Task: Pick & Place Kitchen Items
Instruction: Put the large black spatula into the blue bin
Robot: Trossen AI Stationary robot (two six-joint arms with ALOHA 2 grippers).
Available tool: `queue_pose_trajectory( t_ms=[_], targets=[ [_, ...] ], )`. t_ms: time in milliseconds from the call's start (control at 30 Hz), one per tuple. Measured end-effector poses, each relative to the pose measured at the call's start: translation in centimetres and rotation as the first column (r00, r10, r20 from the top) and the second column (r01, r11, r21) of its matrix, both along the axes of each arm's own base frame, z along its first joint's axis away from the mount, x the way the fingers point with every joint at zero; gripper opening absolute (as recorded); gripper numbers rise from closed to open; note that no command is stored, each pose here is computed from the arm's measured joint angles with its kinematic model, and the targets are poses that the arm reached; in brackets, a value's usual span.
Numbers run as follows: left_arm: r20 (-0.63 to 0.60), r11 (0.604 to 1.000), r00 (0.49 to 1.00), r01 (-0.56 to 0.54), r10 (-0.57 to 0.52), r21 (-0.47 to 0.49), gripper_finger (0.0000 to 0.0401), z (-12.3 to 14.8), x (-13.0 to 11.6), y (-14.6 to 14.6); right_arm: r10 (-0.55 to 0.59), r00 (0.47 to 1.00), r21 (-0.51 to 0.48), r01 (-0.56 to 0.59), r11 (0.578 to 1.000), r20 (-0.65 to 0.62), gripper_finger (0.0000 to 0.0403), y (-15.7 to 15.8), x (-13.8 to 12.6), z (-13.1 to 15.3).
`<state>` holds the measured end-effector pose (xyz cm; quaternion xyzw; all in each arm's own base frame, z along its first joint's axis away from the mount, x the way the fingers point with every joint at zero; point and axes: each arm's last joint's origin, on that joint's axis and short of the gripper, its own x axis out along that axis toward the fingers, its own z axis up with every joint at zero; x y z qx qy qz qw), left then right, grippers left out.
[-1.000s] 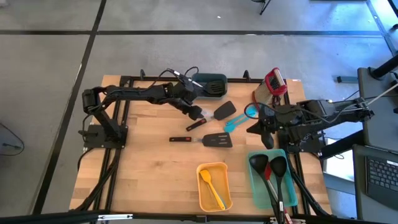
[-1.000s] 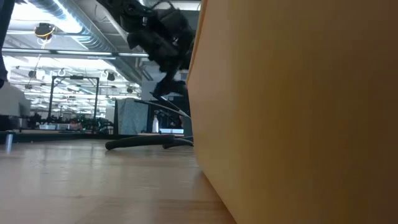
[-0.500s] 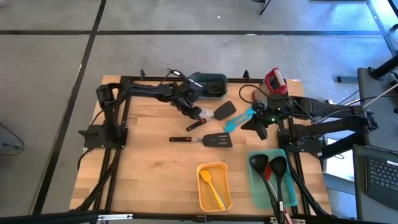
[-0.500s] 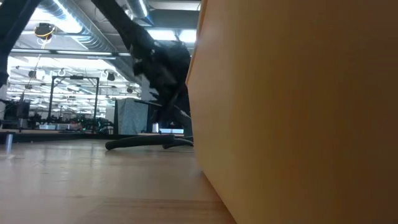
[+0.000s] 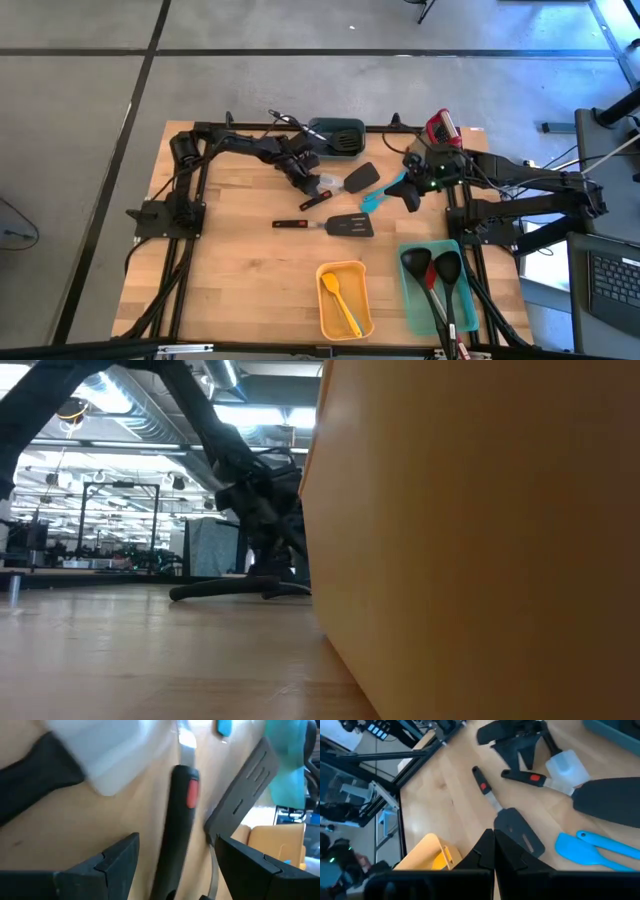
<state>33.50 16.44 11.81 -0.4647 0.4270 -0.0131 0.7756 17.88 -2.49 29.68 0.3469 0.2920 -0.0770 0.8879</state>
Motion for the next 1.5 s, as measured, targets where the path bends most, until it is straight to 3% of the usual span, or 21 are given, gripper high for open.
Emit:
queue_pose_trajectory(
  t_ms=[300,1133,1500],
  targets=[
    [0.032,0.998,0.998,0.044,-0.046,0.054,0.0253,0.2,1.5,-2.1,-0.027,1.0,0.017,0.027,0.999,-0.003,0.0,-0.3,0.1,-0.1],
    [-0.023,0.991,0.999,-0.025,0.028,0.129,0.0253,-0.4,2.3,-3.0,-0.018,1.0,0.018,0.018,1.0,-0.011,0.0,-0.2,0.1,-0.1],
    [-0.064,0.984,0.995,-0.061,0.072,0.167,0.0179,-0.7,2.5,-3.6,0.003,1.0,-0.009,-0.003,1.0,-0.019,0.0,-0.2,0.0,-0.2]
  ],
)
